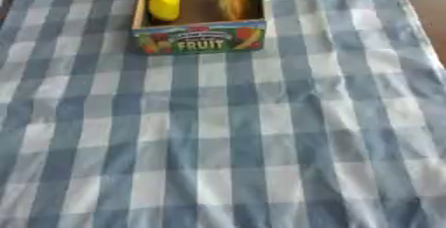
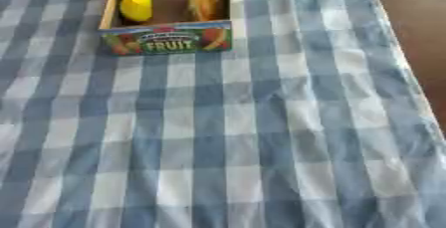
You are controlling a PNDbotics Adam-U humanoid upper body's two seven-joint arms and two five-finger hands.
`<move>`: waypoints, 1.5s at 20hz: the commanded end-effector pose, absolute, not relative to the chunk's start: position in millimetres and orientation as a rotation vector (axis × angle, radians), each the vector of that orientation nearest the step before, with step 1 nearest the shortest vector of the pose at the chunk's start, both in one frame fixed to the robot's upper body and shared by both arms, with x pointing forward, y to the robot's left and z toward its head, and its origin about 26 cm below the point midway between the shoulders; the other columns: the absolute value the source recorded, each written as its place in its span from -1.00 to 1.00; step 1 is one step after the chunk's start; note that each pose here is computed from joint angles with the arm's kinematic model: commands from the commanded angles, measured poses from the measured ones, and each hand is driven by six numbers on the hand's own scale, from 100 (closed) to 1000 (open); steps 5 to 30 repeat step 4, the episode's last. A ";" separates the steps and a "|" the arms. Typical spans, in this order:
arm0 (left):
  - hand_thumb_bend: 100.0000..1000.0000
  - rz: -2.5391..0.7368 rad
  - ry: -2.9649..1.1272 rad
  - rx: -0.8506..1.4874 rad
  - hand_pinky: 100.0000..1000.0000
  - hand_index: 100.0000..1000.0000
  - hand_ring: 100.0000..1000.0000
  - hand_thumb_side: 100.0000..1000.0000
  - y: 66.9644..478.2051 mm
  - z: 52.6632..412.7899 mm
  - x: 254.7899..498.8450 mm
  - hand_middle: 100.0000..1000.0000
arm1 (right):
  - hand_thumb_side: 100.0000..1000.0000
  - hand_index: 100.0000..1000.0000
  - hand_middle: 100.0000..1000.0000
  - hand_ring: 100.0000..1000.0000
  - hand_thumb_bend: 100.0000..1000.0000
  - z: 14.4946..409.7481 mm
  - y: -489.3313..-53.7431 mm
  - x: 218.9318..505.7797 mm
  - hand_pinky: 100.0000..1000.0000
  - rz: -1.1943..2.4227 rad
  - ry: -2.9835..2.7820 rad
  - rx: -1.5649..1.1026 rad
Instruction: Pick up objects on the table and place them in the box.
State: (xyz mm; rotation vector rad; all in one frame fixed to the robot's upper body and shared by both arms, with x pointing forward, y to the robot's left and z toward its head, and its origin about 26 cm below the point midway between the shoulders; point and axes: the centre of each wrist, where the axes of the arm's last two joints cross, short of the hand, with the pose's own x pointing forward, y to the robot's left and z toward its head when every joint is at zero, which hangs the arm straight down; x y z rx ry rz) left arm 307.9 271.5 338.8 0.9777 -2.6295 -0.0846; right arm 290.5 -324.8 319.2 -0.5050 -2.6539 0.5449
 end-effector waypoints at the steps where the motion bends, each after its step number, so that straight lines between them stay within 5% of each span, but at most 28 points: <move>1: -1.00 0.077 -2.738 0.906 0.56 0.63 0.54 -0.56 291.1 333.3 296.9 0.46 | -0.41 0.56 0.29 0.91 -1.00 327.2 -326.5 285.2 0.65 0.533 -2.705 -0.549; 4: -1.00 0.131 -2.748 0.871 0.56 0.67 0.55 -0.38 300.6 304.9 298.7 0.47 | -0.40 0.57 0.30 0.90 -1.00 324.2 -326.6 285.9 0.66 0.494 -2.736 -0.539; 30: -1.00 0.131 -2.748 0.871 0.56 0.67 0.55 -0.38 300.6 304.9 298.7 0.47 | -0.40 0.57 0.30 0.90 -1.00 324.2 -326.6 285.9 0.66 0.494 -2.736 -0.539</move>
